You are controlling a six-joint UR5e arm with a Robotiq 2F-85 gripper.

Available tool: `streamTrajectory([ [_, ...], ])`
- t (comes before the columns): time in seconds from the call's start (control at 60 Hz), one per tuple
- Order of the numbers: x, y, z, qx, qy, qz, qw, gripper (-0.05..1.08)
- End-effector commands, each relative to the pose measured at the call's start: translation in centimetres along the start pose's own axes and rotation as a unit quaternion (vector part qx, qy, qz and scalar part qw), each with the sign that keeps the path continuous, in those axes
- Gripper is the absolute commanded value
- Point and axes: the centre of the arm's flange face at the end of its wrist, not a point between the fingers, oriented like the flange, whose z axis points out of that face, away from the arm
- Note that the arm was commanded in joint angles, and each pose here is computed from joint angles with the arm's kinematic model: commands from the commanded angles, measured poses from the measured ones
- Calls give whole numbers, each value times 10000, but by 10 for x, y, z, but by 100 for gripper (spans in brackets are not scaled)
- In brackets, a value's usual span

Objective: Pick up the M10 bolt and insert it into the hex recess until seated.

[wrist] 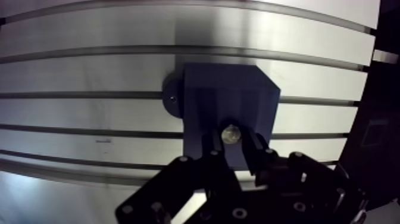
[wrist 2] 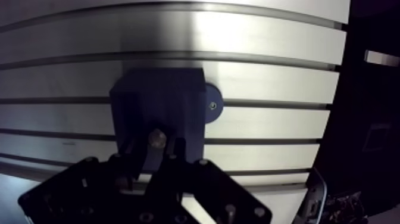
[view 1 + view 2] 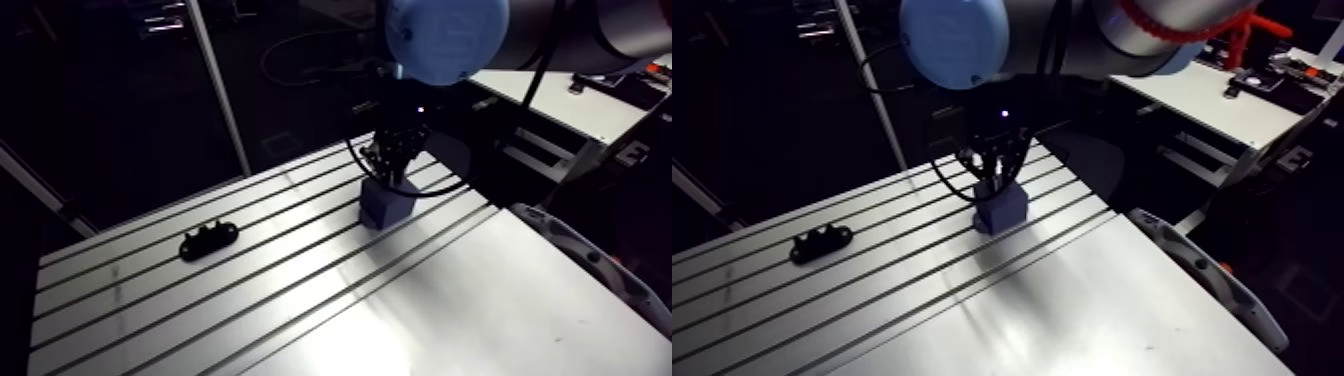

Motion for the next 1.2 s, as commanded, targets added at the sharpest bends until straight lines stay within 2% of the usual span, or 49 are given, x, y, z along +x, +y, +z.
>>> streamTrajectory([
  [0.017,0,0,0,-5,-2,-2,10000,67],
  [1.2,2,1,2,7,-20,-19,10000,72],
])
